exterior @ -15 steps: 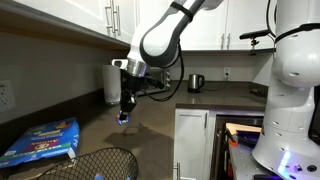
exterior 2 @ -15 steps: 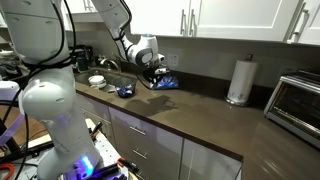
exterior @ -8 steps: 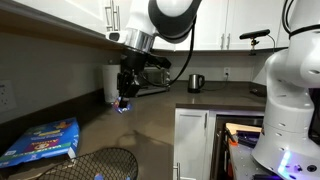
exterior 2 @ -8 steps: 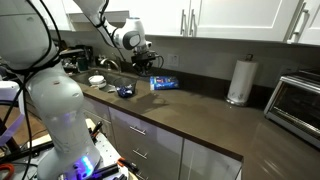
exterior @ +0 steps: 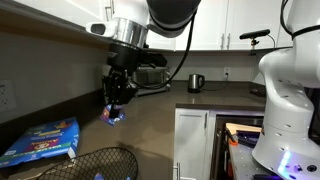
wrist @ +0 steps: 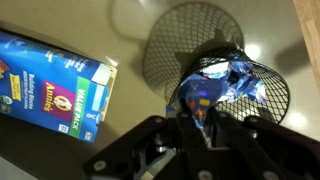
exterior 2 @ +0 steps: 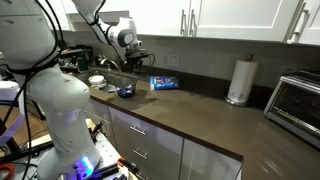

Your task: Pick the blue pack on the counter and put it in the basket

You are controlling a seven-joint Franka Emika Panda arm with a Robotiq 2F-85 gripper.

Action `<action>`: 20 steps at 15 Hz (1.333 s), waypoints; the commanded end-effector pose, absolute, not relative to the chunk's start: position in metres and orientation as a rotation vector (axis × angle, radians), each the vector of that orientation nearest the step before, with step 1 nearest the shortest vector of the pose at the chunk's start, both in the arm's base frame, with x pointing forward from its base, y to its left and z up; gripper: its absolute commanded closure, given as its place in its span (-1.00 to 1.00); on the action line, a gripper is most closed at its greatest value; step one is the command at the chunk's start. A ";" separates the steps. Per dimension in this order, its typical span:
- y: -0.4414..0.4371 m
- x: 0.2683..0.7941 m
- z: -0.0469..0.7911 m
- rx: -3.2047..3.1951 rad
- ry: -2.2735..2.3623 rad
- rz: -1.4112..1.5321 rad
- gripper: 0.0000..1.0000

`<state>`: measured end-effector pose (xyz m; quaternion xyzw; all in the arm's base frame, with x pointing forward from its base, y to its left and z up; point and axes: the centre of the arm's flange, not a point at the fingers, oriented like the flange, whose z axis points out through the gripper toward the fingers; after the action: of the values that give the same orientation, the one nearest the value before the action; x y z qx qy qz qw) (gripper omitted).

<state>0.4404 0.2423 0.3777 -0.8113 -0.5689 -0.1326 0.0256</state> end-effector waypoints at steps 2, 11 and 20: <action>0.270 0.457 0.364 -2.385 -1.850 -0.355 0.90; 0.291 0.447 0.355 -2.279 -1.874 -0.247 -0.45; 0.263 0.440 0.362 -2.438 -1.744 -0.135 -1.00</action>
<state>0.4476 0.2757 0.3513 -0.7917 -0.6025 -0.0560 0.0834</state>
